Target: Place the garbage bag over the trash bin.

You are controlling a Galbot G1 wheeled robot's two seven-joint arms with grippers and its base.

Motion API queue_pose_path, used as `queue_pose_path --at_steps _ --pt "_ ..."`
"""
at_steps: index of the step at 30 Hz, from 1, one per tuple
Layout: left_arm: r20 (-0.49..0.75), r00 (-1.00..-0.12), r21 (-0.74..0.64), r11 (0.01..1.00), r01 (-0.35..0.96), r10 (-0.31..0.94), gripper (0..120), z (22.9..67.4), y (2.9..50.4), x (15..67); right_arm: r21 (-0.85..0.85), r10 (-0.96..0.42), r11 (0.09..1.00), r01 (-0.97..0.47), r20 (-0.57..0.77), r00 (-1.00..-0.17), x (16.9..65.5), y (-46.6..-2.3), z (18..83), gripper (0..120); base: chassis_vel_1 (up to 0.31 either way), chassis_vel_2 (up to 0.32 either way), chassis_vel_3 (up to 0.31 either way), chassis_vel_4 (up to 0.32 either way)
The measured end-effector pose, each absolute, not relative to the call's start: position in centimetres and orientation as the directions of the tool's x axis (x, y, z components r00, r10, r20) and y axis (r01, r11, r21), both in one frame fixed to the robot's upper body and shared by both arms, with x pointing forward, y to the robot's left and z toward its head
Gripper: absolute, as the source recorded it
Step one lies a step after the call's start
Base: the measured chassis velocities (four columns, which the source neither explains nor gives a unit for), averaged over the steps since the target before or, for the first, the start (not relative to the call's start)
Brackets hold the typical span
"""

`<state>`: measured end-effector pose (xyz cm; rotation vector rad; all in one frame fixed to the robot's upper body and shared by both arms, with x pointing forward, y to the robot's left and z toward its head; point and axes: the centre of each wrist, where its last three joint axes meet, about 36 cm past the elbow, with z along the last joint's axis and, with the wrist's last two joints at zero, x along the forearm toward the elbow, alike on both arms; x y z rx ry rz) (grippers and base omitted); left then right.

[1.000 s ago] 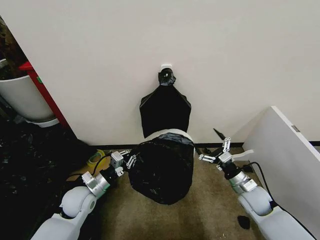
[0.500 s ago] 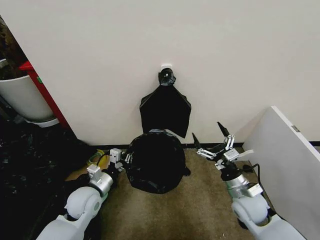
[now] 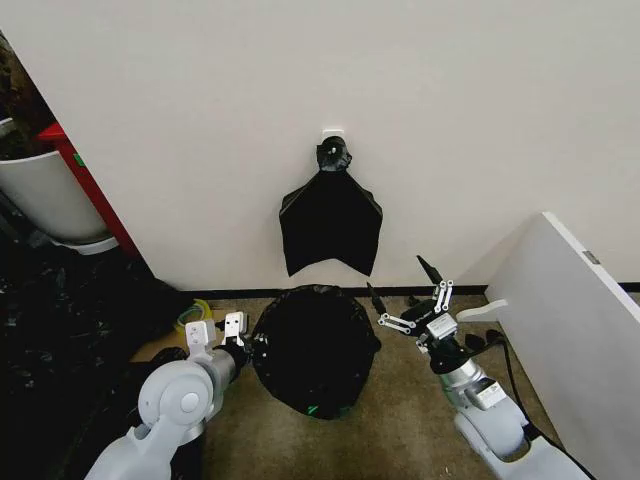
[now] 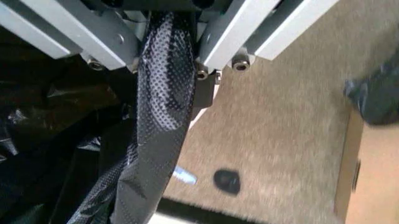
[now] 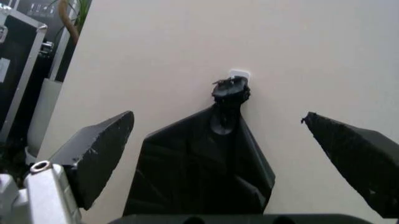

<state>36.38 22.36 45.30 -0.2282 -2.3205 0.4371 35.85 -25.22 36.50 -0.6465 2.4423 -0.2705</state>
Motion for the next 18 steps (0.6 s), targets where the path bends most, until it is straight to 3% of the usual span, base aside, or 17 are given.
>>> queue_pose_path --at_steps 5,18 --pt "0.678 -0.684 -0.375 0.927 -0.007 0.269 5 44.1 21.5 36.4 -0.334 -0.511 0.858 -0.39 -0.487 -0.708 35.8 -25.3 36.1 100 0.0 0.0 0.0 0.0" --pt "0.673 -0.703 -0.339 0.941 -0.019 0.228 57 44.9 21.2 35.6 -0.339 -0.516 0.855 -0.393 -0.48 -0.71 35.4 -25.4 35.8 100 0.0 0.0 0.0 0.0"
